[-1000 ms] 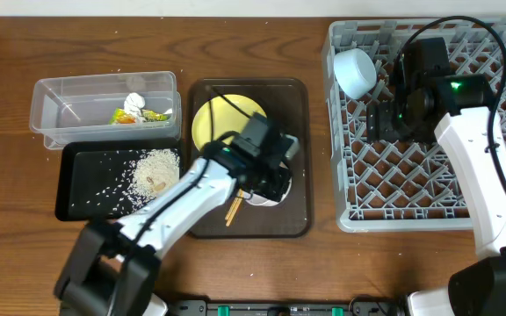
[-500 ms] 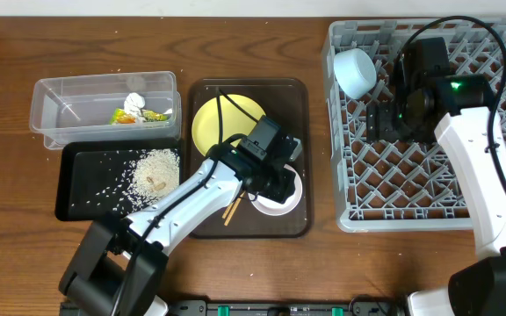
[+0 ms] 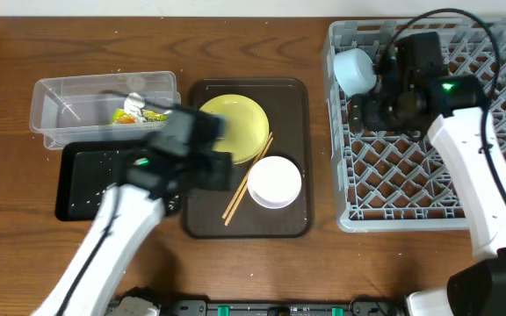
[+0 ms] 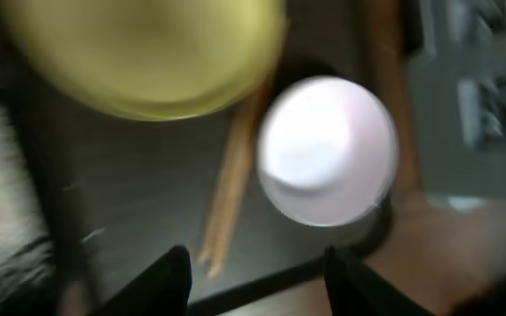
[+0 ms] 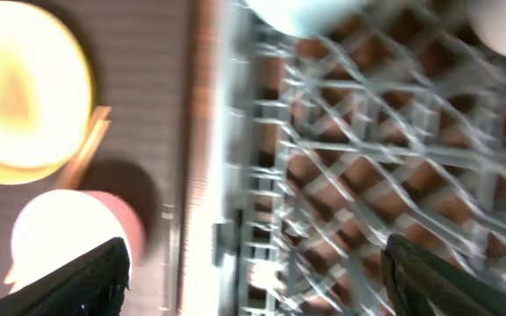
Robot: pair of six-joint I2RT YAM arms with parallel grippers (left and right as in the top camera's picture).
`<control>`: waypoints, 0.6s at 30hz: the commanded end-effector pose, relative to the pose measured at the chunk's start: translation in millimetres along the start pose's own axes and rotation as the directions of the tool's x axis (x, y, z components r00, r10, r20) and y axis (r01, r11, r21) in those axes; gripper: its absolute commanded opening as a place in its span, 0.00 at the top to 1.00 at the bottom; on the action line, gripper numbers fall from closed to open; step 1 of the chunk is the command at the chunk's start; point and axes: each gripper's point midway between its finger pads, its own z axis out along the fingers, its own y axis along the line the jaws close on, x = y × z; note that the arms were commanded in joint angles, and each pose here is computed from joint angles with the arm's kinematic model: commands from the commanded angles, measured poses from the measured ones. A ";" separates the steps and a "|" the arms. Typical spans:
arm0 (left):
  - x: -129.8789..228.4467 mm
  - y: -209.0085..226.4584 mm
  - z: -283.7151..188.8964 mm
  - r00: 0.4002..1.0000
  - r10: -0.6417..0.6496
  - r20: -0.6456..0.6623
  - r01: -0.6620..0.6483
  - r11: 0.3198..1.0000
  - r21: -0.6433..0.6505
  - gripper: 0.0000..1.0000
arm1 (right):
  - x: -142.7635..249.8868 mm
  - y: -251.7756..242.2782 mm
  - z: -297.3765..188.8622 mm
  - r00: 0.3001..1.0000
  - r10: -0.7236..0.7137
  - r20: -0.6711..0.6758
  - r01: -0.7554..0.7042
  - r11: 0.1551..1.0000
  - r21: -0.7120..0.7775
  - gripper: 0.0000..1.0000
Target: Sort waste into correct bins and load items into the dishwasher rack
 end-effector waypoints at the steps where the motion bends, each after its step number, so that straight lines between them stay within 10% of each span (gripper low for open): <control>1: -7.6 37.8 -32.5 0.992 -0.083 0.092 0.092 0.991 -0.101 0.44 | 3.3 38.3 -3.2 0.994 -0.106 0.010 0.106 0.988 -0.113 0.11; 18: 8.6 111.2 -56.7 0.918 -0.369 0.143 0.391 0.900 -0.191 0.35 | 70.0 112.3 79.3 0.922 -0.302 -0.243 0.263 0.948 -0.178 0.27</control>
